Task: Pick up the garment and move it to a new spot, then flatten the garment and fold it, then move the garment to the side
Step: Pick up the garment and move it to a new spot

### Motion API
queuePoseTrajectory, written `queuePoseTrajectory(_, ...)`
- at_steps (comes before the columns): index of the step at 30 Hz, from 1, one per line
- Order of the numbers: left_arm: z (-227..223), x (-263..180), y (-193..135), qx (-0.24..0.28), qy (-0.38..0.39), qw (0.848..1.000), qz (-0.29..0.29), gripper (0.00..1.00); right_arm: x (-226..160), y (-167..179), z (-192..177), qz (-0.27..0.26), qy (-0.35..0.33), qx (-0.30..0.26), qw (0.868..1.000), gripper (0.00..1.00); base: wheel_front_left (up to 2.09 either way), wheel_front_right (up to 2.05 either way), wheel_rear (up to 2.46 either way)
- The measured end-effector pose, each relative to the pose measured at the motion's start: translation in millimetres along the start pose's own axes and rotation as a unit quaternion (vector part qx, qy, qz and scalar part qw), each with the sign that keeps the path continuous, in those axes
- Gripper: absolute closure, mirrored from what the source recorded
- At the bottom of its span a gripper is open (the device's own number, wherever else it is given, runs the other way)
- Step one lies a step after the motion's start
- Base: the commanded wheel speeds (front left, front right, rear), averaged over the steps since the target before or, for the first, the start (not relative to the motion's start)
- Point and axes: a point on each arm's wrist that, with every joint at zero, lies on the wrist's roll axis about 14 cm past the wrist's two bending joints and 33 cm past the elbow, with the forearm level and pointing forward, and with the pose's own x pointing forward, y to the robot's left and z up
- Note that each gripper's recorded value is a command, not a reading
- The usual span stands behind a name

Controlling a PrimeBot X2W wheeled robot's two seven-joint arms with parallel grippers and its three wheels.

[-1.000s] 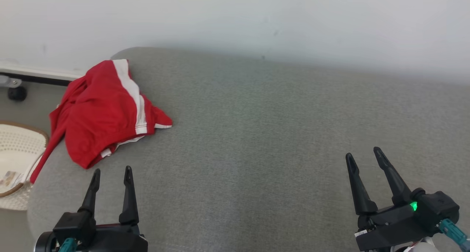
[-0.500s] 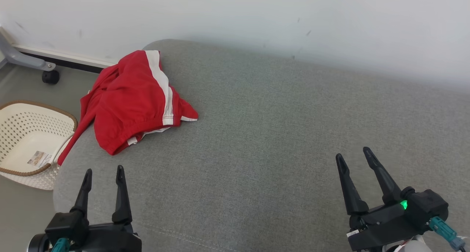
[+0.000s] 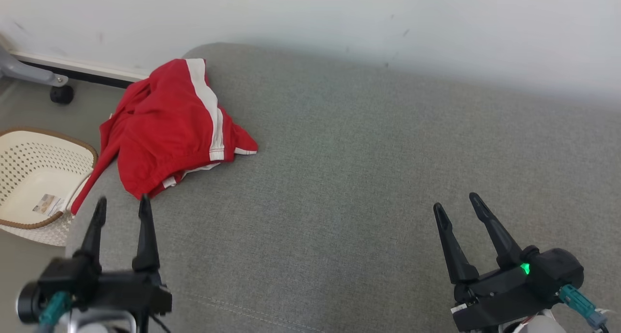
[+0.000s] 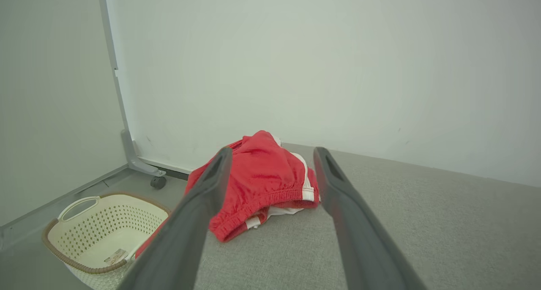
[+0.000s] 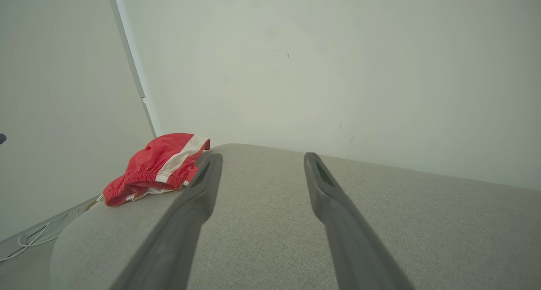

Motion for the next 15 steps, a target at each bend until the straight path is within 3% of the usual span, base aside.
queuePoseTrajectory(7, 24, 48, -8, 0.007, -0.026, 0.999, -0.035, 0.00, 9, -7, -3, 0.003, -0.003, -0.002, 1.000, 0.00, 0.00, 0.00, 0.00)
queuePoseTrajectory(15, 26, 103, 4, -0.015, 0.000, 1.000, -0.024, 0.00, 15, -33, -6, -0.021, -0.008, -0.006, 1.000, 0.00, 0.00, 0.00, 0.00)
